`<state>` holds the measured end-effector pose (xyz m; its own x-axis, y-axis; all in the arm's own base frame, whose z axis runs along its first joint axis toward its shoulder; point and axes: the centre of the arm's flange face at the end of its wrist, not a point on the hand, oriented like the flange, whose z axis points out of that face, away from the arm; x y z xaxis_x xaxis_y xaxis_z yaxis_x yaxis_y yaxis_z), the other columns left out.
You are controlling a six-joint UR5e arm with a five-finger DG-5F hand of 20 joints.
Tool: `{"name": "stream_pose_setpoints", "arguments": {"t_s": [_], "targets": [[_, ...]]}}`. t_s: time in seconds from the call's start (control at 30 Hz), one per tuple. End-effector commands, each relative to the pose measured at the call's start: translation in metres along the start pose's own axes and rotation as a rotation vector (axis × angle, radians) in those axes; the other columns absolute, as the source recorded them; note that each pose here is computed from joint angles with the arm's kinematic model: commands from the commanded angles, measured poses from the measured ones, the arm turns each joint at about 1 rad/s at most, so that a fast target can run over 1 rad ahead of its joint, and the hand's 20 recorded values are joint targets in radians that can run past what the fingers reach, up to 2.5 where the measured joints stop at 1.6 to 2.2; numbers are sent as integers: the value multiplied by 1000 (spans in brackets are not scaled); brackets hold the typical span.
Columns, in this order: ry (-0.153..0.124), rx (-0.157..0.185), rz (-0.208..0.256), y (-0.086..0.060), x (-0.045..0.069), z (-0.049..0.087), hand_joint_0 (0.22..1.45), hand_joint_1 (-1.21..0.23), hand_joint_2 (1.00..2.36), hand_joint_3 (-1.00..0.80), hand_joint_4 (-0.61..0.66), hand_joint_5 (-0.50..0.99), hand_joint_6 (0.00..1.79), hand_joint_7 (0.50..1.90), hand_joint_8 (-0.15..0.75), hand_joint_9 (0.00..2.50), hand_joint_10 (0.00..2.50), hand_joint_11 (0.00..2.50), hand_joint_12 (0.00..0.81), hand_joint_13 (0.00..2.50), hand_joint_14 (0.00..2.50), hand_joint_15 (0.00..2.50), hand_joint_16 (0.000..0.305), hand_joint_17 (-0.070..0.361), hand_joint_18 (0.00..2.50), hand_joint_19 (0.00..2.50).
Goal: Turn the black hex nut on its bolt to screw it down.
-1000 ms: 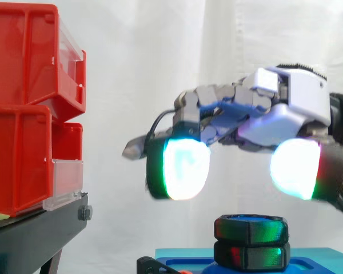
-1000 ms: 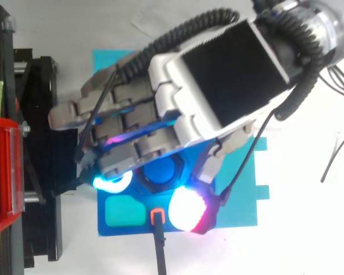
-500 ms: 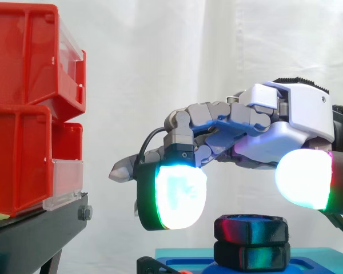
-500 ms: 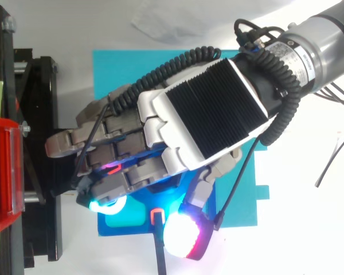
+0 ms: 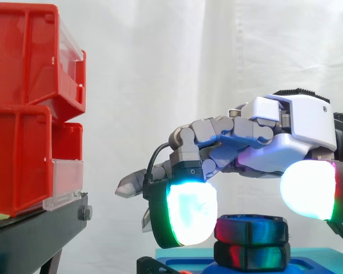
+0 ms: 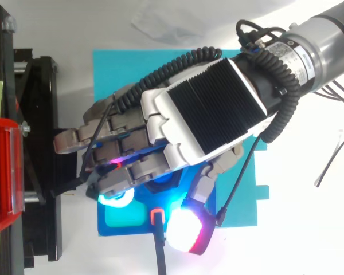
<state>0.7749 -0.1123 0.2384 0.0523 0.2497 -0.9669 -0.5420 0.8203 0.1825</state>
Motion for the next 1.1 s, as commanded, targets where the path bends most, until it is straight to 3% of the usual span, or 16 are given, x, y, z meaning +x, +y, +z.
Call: {"name": "stream_pose_setpoints", "arguments": {"t_s": [0.0,0.53,0.67,0.87,1.07], "targets": [[1,6,0,-4,-1,-5,399,-302,1000,-500,301,-65,532,1355,316,719,10,297,415,443,0,14,68,153,527,398],[5,2,-9,-24,-9,-26,397,-280,1000,-500,303,-68,561,1320,319,734,10,305,413,447,0,11,69,154,533,394],[5,-2,-10,-29,-11,-31,392,-275,1000,-500,304,-66,500,1370,320,731,10,302,416,446,0,16,70,157,534,393],[1,-10,-7,-35,-14,-39,386,-288,1000,-500,320,-78,502,1272,317,718,10,297,419,444,0,14,70,158,535,392],[-7,-16,-3,-35,-15,-37,376,-347,1000,-500,341,-83,502,1227,321,719,10,294,424,447,0,13,72,161,544,389]]}}
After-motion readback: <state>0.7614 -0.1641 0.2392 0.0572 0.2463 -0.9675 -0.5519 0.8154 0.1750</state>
